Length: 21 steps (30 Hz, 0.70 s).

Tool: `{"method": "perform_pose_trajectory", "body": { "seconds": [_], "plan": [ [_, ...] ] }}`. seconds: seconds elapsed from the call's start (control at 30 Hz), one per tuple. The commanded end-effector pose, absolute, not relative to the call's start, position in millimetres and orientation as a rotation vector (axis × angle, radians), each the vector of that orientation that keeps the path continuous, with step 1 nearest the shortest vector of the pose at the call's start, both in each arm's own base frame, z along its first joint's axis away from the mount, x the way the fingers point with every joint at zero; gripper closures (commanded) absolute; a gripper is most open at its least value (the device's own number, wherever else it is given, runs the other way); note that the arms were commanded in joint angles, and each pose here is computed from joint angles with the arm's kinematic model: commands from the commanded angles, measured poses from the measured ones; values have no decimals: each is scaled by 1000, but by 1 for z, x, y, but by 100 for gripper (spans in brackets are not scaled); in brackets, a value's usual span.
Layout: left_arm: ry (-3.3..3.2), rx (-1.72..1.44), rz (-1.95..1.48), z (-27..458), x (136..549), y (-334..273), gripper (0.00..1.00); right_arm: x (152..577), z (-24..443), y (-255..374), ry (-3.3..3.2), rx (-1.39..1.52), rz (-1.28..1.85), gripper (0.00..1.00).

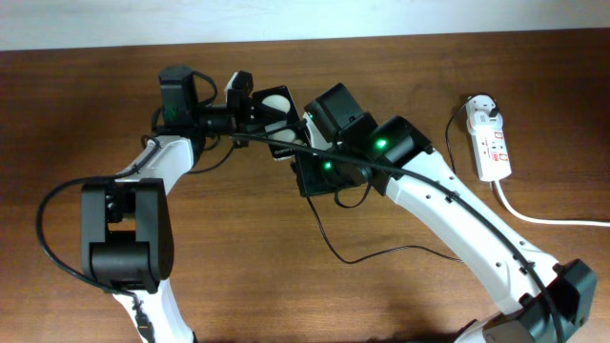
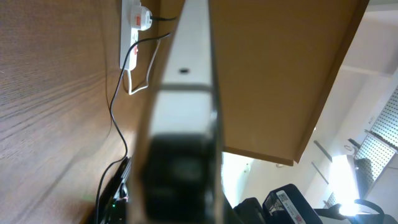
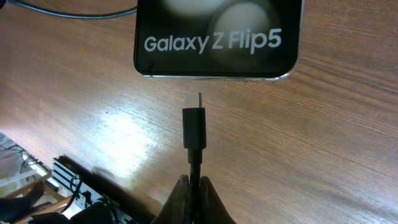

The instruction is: Plug charger to phone and switch on socket

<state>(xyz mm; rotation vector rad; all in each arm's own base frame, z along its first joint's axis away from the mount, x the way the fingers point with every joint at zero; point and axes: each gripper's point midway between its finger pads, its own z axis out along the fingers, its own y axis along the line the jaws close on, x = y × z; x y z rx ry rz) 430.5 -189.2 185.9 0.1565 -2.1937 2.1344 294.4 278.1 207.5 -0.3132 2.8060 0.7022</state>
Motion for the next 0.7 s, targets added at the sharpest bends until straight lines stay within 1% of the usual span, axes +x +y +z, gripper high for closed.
{"method": "perform_pose_trajectory", "body": {
  "seconds": [0.0,0.13,0.2,0.23,0.57,0.67],
  "plan": [
    [-2239,20,2194,198,429,-189,100,292,209,281,2814,-279,725,96],
    [-2239,20,2194,198,429,-189,100,293,209,281,2813,-277,720,96],
    [-2238,21,2194,198,429,-189,100,297,207,274,2831,-145,674,96],
    [-2238,20,2194,198,429,-189,100,297,207,274,2834,-124,678,96],
    [-2232,35,2187,198,429,-189,100,296,207,276,2836,-129,688,96],
    [-2206,89,2162,198,429,-189,100,294,209,279,2828,-177,715,96]
  ]
}}
